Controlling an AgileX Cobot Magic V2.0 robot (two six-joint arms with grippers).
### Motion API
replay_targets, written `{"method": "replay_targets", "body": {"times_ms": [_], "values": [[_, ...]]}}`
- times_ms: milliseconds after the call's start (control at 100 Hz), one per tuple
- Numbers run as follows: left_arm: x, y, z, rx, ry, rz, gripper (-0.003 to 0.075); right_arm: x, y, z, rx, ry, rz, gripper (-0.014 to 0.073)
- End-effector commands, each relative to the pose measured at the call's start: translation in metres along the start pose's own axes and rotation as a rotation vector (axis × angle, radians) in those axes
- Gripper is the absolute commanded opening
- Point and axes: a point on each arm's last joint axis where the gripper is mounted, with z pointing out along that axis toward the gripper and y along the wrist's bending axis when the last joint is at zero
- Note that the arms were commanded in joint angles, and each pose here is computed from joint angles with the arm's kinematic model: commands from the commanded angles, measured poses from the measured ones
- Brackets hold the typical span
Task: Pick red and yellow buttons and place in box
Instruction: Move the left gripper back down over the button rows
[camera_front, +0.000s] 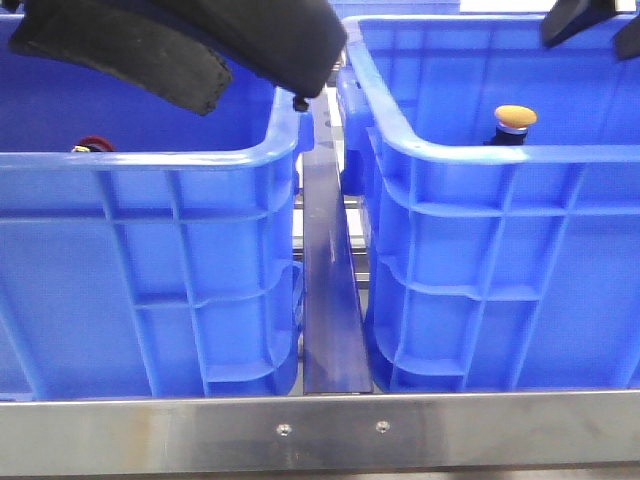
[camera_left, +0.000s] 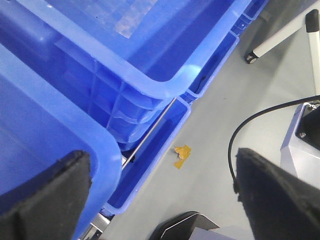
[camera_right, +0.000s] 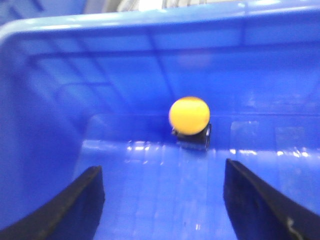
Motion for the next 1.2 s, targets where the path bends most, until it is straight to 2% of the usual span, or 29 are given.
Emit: {"method": "replay_targets", "body": {"times_ms": [0,250,330,530,690,830,1010,1190], "values": [[-0.015,-0.004,-0.009,0.000,-0.097,-0.001,0.0563,-0.010,0.003,-0.030,0.014,-0.107,-0.016,0.0526],[-0.021,-0.002,-0.012,-0.012,-0.135,-0.001,0.0563,0.012,0.007,-0.086,0.024,-0.226,-0.029,0.0526],[-0.028,0.003,-0.017,-0.029,-0.161,-0.049,0.0563,0.021,0.008,-0.100,0.025,-0.254,-0.031,0.0526],[-0.050,0.034,-0.038,-0.136,-0.257,-0.219,0.0563,0.044,0.006,-0.119,0.035,-0.296,-0.034,0.0526],[-0.057,0.064,-0.056,-0.241,-0.258,-0.347,0.0563,0.056,0.005,-0.120,0.038,-0.281,-0.032,0.0526],[-0.057,0.091,-0.064,-0.381,-0.134,-0.419,0.0563,0.058,0.004,-0.119,0.038,-0.274,-0.031,0.0526],[-0.054,0.124,-0.057,-0.599,0.126,-0.444,0.0563,0.057,0.004,-0.119,0.042,-0.279,-0.031,0.0526],[-0.056,0.151,-0.038,-0.714,0.280,-0.421,0.0563,0.057,0.004,-0.119,0.044,-0.281,-0.031,0.0526]]}}
